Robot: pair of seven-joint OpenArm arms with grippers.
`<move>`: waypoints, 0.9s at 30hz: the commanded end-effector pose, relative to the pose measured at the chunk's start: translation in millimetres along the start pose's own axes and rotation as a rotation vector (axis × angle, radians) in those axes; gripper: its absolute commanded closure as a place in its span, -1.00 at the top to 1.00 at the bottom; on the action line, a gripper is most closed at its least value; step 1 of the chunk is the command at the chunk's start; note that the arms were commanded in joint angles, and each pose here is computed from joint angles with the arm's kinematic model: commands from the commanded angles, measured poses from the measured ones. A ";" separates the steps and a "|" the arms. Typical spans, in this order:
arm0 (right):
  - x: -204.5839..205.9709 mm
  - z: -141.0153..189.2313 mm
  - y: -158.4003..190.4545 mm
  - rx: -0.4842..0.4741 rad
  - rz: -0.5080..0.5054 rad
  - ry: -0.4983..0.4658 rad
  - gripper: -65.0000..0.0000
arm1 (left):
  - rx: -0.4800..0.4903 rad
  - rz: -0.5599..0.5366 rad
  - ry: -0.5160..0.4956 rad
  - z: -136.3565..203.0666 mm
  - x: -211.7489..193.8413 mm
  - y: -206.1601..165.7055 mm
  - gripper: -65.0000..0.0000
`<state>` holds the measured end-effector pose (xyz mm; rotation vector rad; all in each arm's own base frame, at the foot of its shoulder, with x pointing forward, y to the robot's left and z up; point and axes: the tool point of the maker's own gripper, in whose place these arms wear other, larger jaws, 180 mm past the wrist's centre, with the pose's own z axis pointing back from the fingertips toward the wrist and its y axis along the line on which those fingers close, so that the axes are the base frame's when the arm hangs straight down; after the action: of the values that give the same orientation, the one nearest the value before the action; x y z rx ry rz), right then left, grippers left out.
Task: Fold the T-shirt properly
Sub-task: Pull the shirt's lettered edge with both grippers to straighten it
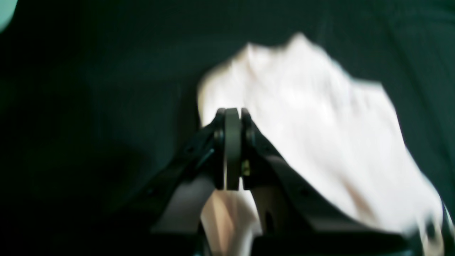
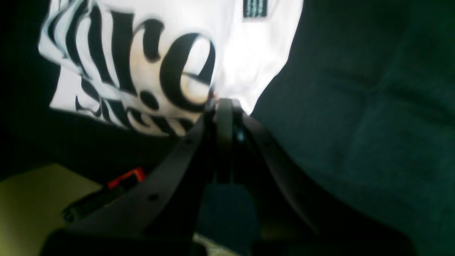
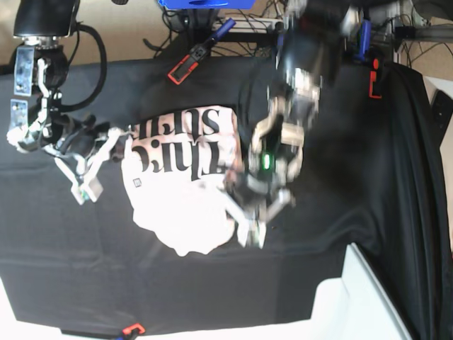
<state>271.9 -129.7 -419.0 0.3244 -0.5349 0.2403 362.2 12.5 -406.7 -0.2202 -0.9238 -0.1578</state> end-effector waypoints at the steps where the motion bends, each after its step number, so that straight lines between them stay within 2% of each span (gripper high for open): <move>1: 10.4 7.2 -7.8 -0.018 0.022 -0.029 -1.00 | -0.032 -0.013 -0.069 6.5 22.3 -13.0 -1.00; 4: 10.2 8.2 -9.7 -0.020 0.018 -0.031 -1.00 | -0.084 -0.024 -0.028 24.2 -5.7 -38.5 -1.00; 8: 19.0 9.9 -2.7 -0.012 0.037 -0.054 -1.00 | -0.118 -0.023 -0.036 28.4 -20.1 -55.3 -1.00; 11: 29.6 7.2 27.1 0.039 0.126 -0.064 -1.00 | -0.138 -0.030 0.016 17.3 -37.9 -67.3 -1.00; 17: 47.9 -1.5 73.2 0.131 0.249 -0.100 -1.00 | -0.116 -0.044 0.157 8.2 -91.2 -57.4 -1.00; 19: 41.1 -10.8 77.7 0.154 0.237 -0.093 -1.00 | -0.099 -0.054 0.184 12.8 -105.3 -45.9 -1.00; 23: 2.7 -39.8 64.5 0.169 0.141 0.000 -1.00 | -0.072 -0.072 0.220 18.9 -122.7 -27.5 -1.00; 27: -26.5 -57.1 57.5 0.177 0.067 0.043 -1.00 | -0.041 -0.105 0.231 20.9 -127.0 -5.0 -1.00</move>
<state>248.1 -60.5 -475.0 0.4684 -0.4488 0.3534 269.7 6.3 -492.1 -0.2334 -0.7253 -0.2940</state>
